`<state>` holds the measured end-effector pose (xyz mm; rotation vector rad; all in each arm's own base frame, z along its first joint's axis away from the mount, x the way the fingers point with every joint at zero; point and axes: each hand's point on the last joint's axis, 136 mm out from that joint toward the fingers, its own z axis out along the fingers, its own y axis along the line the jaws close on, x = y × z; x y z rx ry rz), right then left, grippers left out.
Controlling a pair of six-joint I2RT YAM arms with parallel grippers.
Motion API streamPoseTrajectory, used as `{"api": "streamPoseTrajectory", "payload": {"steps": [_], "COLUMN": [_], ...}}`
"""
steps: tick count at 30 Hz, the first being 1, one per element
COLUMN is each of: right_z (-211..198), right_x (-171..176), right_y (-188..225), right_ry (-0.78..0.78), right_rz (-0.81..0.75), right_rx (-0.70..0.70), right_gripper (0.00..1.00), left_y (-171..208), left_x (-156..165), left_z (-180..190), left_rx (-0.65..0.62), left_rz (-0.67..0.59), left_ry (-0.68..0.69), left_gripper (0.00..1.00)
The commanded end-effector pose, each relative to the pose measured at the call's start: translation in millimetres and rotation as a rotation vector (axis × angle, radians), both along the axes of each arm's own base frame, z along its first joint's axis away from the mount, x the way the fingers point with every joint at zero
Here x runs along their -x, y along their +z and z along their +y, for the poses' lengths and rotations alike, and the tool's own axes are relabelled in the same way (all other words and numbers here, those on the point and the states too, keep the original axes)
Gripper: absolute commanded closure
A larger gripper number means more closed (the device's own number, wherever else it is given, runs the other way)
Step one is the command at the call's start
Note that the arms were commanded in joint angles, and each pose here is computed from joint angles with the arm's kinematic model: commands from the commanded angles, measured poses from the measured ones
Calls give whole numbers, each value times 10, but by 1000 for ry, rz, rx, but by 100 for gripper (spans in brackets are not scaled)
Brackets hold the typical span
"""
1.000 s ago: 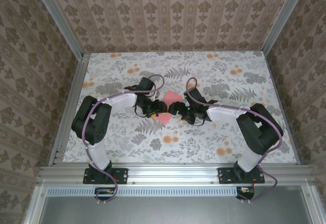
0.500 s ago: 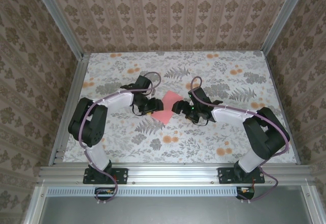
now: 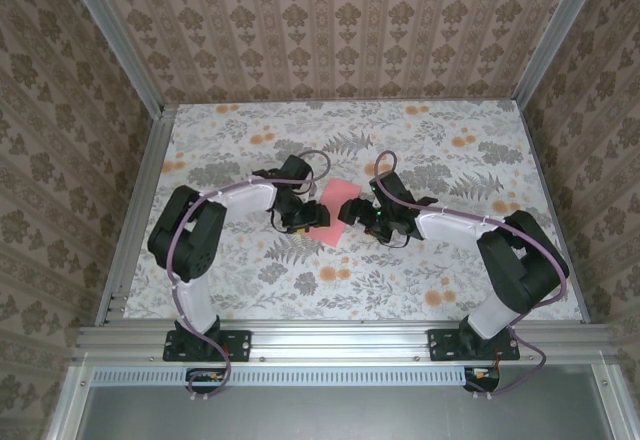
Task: Fold a paper plane with a square sheet of paper (pick it up from the middle)
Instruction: Move the paper to the center of the table.
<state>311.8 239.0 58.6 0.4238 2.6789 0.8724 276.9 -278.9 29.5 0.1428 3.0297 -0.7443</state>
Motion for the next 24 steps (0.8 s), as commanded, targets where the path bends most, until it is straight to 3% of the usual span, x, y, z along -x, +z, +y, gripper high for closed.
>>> {"api": "streamPoseTrajectory", "payload": {"steps": [1, 6, 11, 14, 24], "right_z": [-99, -215, -324, -331, -195], "right_x": [17, 78, 158, 190, 188], "right_y": [51, 63, 53, 39, -41], "right_ry": [-8, -25, -40, -32, -17], "right_rz": [-13, -16, -11, -5, 45], "right_rx": [24, 28, 33, 33, -21], "right_gripper": [14, 14, 15, 20, 28], "left_y": [-99, 67, 462, 565, 485], "left_x": [242, 279, 94, -49, -475], "left_z": [-17, -175, -255, -194, -453], "left_rx": [-28, 71, 157, 152, 179], "left_rz": [101, 114, 12, -43, -81], "left_ry": [37, 103, 101, 102, 9], "left_gripper": [41, 42, 41, 42, 60]}}
